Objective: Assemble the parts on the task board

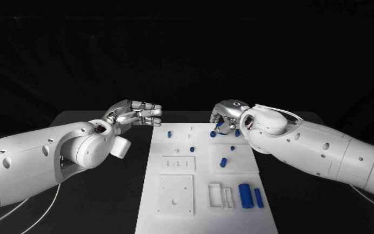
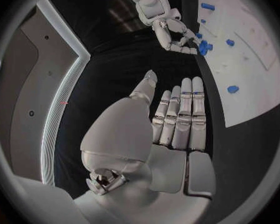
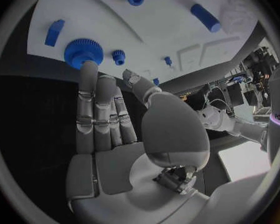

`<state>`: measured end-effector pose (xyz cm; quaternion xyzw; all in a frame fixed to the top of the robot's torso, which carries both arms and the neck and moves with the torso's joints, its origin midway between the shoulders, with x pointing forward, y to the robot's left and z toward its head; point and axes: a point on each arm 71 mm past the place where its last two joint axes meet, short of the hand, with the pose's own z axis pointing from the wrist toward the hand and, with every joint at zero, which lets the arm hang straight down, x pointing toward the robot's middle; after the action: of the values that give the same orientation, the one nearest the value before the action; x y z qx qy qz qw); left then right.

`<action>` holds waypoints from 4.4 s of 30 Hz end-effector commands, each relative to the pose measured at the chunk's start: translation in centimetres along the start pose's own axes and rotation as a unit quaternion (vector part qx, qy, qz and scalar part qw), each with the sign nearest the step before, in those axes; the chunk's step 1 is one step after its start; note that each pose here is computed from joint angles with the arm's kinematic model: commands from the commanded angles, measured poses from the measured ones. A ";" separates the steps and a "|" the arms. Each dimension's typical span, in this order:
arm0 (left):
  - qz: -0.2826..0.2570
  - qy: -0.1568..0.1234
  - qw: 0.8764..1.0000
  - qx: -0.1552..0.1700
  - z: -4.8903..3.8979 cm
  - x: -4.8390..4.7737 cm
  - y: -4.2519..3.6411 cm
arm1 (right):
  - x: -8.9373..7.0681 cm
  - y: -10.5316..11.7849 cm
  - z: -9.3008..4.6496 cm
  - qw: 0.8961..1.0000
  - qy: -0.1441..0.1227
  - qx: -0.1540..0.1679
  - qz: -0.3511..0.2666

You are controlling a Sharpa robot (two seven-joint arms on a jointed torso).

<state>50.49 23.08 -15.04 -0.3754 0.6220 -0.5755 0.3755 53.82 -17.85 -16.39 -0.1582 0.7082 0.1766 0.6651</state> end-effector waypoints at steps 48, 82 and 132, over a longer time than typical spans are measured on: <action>0.015 -0.006 1.000 0.009 -0.10 -0.77 -1.28 | 1.4 1.7 0.0 0.999 -0.012 -0.004 -0.032; 0.019 -0.007 1.000 0.014 0.07 -0.72 -1.81 | -0.3 5.9 2.8 0.992 -0.124 0.009 0.014; 0.023 -0.011 0.999 0.019 0.08 -1.13 -2.29 | 0.2 6.1 2.8 0.996 -0.090 0.007 0.009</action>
<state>51.13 24.16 -13.00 -0.3646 0.6175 -0.5699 0.4012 53.53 -11.33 -16.28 -0.1224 0.6409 0.1946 0.7324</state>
